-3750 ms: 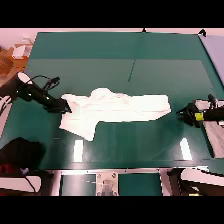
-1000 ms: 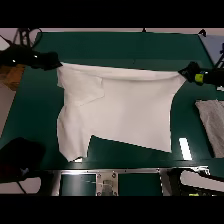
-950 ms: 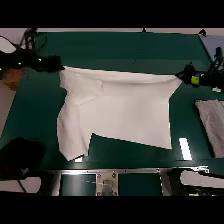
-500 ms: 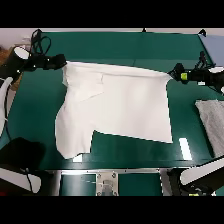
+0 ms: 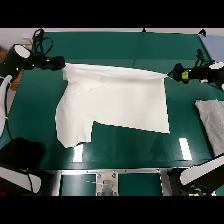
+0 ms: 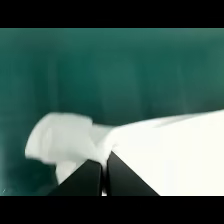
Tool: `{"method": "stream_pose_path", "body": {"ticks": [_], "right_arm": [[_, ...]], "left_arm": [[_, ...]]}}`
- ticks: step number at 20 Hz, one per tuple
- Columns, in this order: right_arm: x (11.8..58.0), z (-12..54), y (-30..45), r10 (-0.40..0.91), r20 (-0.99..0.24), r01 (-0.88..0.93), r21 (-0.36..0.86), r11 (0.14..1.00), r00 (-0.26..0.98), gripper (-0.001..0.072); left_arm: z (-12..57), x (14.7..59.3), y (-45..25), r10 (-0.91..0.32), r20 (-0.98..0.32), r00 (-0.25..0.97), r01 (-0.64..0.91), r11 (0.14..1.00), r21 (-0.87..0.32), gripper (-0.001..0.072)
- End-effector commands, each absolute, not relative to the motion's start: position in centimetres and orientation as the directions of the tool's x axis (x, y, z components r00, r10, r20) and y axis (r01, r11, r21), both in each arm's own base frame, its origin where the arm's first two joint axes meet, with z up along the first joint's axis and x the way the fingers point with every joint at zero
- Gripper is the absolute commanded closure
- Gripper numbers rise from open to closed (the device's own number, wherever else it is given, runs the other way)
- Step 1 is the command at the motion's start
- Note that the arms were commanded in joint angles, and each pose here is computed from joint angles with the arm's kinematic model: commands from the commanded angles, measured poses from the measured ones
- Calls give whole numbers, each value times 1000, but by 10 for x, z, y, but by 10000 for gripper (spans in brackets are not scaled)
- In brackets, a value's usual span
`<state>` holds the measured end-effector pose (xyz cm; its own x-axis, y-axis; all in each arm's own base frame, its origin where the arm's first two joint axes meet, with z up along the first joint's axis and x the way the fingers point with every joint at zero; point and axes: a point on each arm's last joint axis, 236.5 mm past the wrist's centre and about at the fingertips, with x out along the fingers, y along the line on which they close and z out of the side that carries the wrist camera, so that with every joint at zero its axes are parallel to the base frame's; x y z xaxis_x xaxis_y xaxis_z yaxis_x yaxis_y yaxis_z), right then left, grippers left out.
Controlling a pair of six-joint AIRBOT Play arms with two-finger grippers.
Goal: Fold the shirts.
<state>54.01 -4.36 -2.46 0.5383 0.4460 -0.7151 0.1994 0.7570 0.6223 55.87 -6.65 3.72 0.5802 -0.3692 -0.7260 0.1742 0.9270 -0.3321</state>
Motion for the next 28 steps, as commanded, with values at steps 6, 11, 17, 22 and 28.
{"method": "stream_pose_path", "body": {"ticks": [6,11,17,22,28], "right_arm": [[445,-66,0,615,-769,354,631,690,172,695],[445,-65,5,620,-767,363,631,685,164,568],[421,-42,-7,643,-758,367,633,682,113,446],[346,-48,-38,504,-861,426,485,764,77,445],[257,-81,-33,466,-876,582,444,682,122,342]], "left_arm": [[-28,495,-46,-281,-906,317,214,952,-220,680],[-38,497,-54,-318,-896,309,203,943,-264,680],[-16,459,-35,-327,-934,141,137,941,-309,174],[-22,368,4,-392,-917,-76,-90,918,-385,175],[-87,261,1,-415,-905,-95,-205,898,-390,175]]}}
